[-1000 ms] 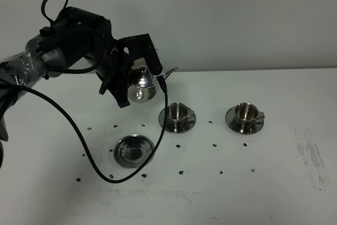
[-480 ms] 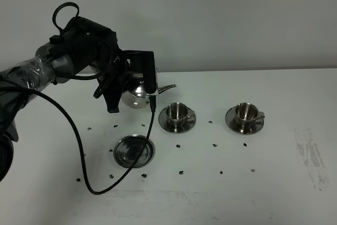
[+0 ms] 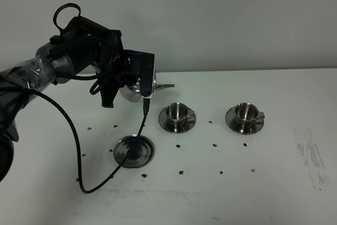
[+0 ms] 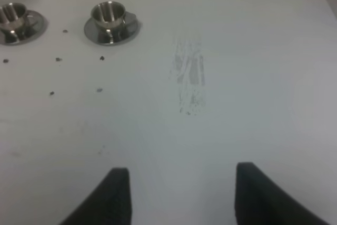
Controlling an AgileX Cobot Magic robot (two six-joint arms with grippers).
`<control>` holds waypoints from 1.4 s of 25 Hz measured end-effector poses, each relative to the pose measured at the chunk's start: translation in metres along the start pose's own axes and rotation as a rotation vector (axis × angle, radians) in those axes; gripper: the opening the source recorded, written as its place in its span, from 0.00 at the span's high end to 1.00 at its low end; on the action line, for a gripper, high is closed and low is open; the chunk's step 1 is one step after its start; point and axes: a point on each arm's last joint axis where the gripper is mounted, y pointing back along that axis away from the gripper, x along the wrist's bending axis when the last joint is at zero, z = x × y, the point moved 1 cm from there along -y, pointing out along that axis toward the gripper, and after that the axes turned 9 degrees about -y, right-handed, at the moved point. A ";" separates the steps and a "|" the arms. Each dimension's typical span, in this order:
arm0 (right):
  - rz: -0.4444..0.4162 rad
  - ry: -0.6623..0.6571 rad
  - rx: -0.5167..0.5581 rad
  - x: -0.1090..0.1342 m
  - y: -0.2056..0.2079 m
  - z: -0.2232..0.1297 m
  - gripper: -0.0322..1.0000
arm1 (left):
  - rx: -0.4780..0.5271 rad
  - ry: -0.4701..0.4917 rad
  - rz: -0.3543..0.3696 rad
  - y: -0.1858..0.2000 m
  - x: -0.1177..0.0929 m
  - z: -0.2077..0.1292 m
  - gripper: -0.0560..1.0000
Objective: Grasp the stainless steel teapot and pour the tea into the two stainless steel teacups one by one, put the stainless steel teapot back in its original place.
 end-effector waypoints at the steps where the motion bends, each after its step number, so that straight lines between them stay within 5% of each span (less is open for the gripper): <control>1: 0.000 0.000 0.000 0.000 0.000 0.000 0.55 | -0.004 -0.006 -0.001 0.000 0.000 0.001 0.73; 17: 0.000 0.000 0.000 0.000 0.000 0.000 0.55 | -0.002 -0.174 -0.061 0.004 -0.005 0.007 0.73; 35: 0.000 0.000 0.000 0.000 0.000 0.000 0.55 | 0.082 -0.279 -0.037 0.007 -0.002 0.010 0.73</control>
